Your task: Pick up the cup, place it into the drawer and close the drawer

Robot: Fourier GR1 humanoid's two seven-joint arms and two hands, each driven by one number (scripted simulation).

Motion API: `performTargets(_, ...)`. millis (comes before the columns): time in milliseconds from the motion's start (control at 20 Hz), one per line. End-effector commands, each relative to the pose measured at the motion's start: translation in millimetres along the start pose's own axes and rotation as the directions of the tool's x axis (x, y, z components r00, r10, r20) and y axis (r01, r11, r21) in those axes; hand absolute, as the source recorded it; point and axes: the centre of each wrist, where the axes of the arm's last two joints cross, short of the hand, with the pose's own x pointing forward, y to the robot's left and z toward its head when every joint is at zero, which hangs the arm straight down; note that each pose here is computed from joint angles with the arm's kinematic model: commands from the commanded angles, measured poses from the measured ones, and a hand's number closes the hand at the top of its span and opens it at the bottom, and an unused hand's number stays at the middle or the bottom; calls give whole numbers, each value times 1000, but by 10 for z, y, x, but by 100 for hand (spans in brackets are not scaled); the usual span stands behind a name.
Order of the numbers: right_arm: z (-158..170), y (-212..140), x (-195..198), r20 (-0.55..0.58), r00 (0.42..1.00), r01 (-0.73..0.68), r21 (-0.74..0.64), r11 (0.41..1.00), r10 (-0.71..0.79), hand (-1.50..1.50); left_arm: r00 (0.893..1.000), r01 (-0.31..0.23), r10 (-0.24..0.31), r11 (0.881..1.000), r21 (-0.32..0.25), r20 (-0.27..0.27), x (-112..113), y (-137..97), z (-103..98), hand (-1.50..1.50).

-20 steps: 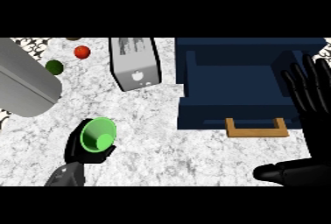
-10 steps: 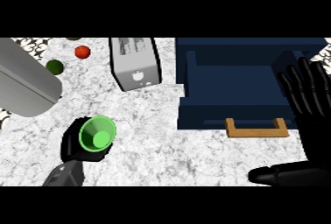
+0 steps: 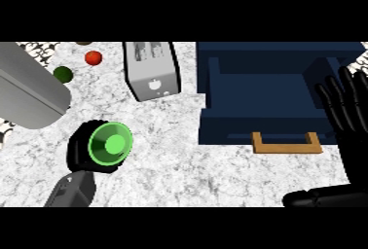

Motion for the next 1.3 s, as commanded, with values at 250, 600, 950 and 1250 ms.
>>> performTargets(250, -65, 88, -30, -3, 1000, -3, 3, 1000, 3, -150, 996, -69, 78, 981, -179, 40, 448, -676, -478, 150)
performTargets(600, 32, -42, -138, -10, 1000, -2, -9, 1000, 2, -150, 992, -105, 117, 975, -195, 53, 993, -1270, -968, 150)
performTargets(950, 65, -8, 65, 3, 1000, -14, -6, 1000, 14, -150, 995, -50, 67, 973, -225, 71, 1382, -1793, -1438, 150)
performTargets(1250, -69, 39, -72, -3, 1000, -11, -4, 1000, 11, -150, 996, 1, 22, 969, -248, 89, 1610, -2079, -1593, 150)
